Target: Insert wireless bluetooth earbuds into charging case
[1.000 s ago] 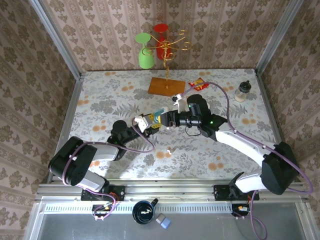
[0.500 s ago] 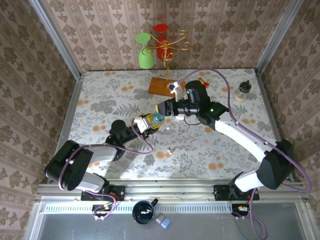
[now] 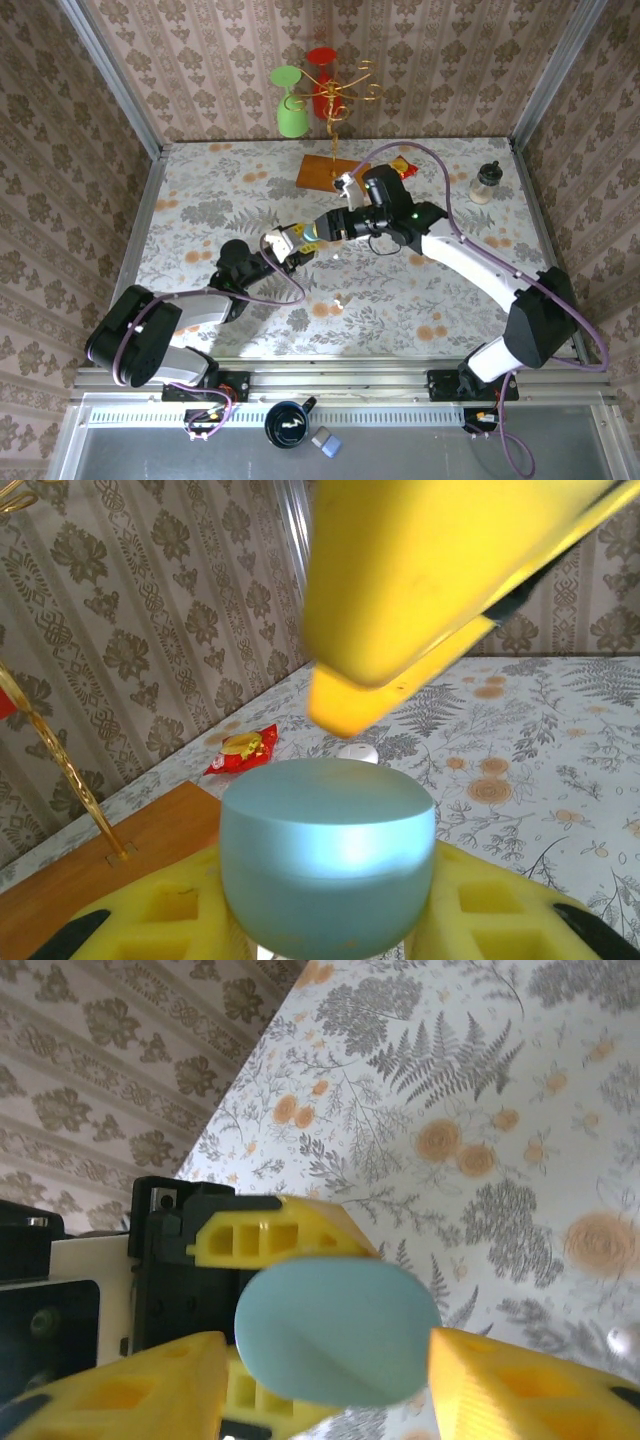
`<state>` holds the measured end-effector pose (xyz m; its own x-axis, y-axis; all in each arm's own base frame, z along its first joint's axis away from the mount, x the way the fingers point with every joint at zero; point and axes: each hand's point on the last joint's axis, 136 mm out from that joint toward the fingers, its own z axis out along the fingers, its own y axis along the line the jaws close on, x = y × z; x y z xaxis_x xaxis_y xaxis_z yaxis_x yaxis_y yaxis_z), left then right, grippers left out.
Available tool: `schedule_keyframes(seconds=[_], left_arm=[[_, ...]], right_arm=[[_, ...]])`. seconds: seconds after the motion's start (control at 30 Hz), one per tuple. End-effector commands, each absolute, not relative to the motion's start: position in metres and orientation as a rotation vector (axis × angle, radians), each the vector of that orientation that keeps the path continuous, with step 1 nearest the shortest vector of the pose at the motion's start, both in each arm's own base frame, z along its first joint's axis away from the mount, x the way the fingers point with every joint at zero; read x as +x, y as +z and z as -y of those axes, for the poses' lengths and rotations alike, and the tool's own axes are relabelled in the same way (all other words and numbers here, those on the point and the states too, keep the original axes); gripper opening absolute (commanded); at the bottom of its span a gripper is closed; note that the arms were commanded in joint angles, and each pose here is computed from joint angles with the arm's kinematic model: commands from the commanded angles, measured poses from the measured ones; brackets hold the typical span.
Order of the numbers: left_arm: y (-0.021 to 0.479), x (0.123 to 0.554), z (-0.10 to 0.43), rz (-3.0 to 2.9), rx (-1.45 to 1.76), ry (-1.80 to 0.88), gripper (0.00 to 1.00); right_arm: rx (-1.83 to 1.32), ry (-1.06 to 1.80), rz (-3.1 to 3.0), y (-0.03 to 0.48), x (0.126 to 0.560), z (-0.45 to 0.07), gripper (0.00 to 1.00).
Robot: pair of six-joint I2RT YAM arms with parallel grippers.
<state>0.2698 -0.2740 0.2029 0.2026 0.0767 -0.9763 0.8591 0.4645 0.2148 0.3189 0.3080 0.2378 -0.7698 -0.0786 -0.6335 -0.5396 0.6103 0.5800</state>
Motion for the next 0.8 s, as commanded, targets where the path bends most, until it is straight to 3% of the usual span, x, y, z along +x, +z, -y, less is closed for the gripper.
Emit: schedule_keyframes(seconds=[0.0, 0.13, 0.33, 0.77], left_arm=[[0.232, 0.271, 0.271, -1.196, 0.885, -0.720, 0.25], [0.246, 0.267, 0.272, -1.160, 0.853, -0.778, 0.25], [0.264, 0.265, 0.274, -1.129, 0.834, -0.820, 0.25], [0.280, 0.266, 0.288, -1.074, 0.855, -0.829, 0.26]], right_arm=[[-0.376, 1.170, -2.176, 0.265, 0.319, -0.293, 0.69], [-0.243, 1.384, -2.091, 0.280, 0.318, -0.282, 0.81], [-0.171, 1.721, -1.995, 0.290, 0.309, -0.286, 0.83], [-0.117, 2.070, -1.929, 0.289, 0.310, -0.308, 0.69]])
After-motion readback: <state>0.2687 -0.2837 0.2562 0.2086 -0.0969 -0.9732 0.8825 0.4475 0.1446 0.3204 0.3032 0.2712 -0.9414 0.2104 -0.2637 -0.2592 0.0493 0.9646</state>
